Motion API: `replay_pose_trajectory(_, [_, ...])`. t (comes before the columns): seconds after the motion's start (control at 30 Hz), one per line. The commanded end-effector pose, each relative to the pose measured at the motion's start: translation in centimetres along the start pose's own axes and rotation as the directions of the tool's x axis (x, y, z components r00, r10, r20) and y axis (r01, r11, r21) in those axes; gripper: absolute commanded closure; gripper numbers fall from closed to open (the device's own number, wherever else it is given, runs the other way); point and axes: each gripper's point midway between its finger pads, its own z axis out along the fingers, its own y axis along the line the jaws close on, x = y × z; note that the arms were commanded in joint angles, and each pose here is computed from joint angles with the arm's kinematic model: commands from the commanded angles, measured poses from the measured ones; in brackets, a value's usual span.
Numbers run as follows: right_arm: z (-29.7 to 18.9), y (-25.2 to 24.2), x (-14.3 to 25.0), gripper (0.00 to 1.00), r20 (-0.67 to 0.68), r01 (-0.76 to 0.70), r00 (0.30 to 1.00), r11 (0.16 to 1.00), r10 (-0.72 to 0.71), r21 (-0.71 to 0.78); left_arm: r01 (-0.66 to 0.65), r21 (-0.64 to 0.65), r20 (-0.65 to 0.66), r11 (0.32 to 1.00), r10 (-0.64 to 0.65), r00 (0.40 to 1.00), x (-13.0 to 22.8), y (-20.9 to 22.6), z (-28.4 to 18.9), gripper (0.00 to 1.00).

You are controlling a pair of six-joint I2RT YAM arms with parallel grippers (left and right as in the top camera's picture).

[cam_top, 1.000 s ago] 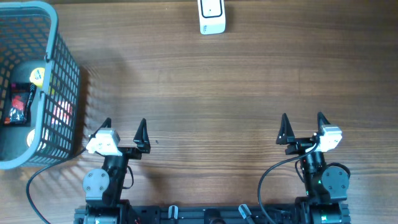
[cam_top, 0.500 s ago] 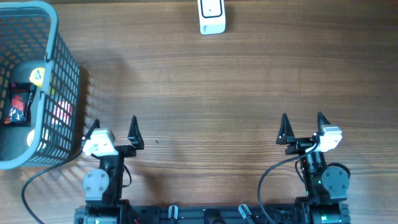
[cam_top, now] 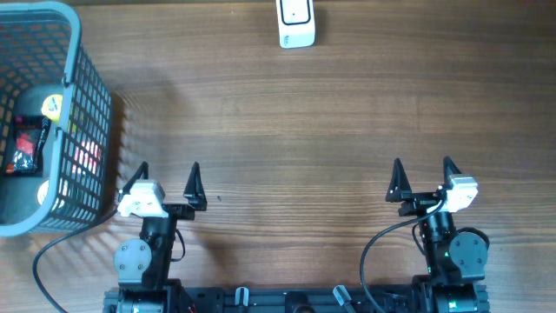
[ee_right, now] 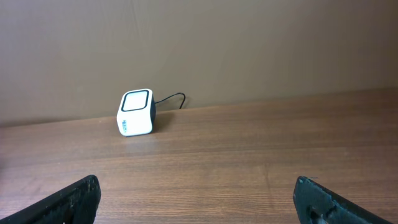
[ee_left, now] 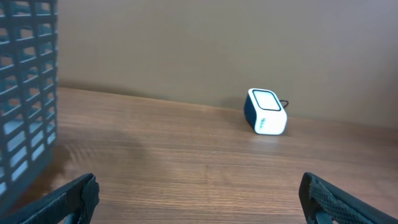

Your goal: Scan the item barcode

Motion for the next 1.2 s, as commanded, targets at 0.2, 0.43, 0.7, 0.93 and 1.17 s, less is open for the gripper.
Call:
replay_pose_trajectory(0.2, [0.0, 0.2, 0.3, 0.0, -0.005, 0.004, 1.0, 1.0, -0.004, -0.015, -0.093, 0.069, 0.064, 0.993, 0.088, 0.994, -9.2, -2.8, -0.1, 0.0])
replay_pose_trajectory(0.43, [0.0, 0.2, 0.3, 0.0, -0.005, 0.004, 1.0, 1.0, -0.004, -0.015, 0.097, 0.038, -0.107, 0.995, -0.093, 0.99, -15.3, -3.7, 5.2, 0.0])
replay_pose_trajectory(0.7, [0.0, 0.2, 0.3, 0.0, -0.005, 0.004, 1.0, 1.0, -0.004, -0.015, 0.165, 0.056, -0.382, 0.985, -0.132, 0.915, -19.4, -6.1, 9.4, 0.0])
replay_pose_trajectory(0.93, [0.0, 0.2, 0.3, 0.0, -0.005, 0.004, 1.0, 1.0, -0.004, -0.015, 0.112, -0.023, -0.347, 0.993, -0.113, 0.931, -20.7, -3.1, 11.1, 0.0])
replay_pose_trajectory(1.17, [0.0, 0.2, 0.3, 0.0, -0.005, 0.004, 1.0, 1.0, -0.004, -0.014, 0.133, -0.282, -0.186, 0.95, -0.19, 0.964, -25.9, 4.6, 10.3, 0.0])
